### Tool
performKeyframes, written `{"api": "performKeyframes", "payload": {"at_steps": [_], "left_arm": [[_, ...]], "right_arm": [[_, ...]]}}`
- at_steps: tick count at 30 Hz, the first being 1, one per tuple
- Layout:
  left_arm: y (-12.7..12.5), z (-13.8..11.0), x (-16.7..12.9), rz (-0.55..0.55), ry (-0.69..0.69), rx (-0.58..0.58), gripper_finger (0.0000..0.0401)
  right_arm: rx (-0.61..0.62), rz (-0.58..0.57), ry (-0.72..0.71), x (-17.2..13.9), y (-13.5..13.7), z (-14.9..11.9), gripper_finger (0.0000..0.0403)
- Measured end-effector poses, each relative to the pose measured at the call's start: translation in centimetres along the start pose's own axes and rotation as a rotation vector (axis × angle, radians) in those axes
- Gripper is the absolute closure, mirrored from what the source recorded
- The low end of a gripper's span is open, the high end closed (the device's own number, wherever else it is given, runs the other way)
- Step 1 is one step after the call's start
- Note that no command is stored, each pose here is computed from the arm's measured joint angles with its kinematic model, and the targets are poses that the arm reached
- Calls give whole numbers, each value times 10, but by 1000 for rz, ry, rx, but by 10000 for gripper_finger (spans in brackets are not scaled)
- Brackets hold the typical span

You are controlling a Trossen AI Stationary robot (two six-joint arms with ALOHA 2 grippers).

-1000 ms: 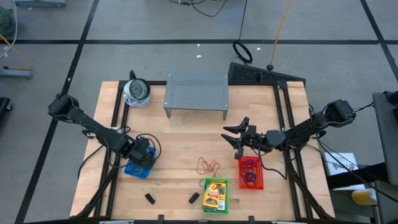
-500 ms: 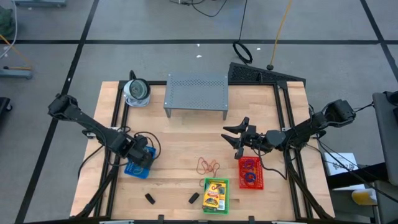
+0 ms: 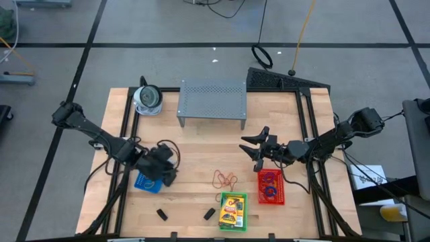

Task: Pick & Place Office Desk Supplies
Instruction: Put the red rubber band into the blue bin

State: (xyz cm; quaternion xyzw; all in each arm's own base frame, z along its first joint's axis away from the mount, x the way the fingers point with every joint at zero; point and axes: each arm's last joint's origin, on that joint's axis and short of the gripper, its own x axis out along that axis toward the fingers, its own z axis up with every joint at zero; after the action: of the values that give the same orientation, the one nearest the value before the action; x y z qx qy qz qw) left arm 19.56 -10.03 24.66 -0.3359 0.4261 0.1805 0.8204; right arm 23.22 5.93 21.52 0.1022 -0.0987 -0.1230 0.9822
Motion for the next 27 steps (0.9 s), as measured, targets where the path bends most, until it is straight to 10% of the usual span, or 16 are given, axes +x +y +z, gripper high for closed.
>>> {"api": "performKeyframes", "payload": {"at_steps": [11,27], "left_arm": [[-39,25,-10,-285,-396,420,226],[-66,47,33,-206,-683,807,226]], "right_arm": [[22,2,-11,0,0,1,248],[25,0,1,0,0,0,248]]}}
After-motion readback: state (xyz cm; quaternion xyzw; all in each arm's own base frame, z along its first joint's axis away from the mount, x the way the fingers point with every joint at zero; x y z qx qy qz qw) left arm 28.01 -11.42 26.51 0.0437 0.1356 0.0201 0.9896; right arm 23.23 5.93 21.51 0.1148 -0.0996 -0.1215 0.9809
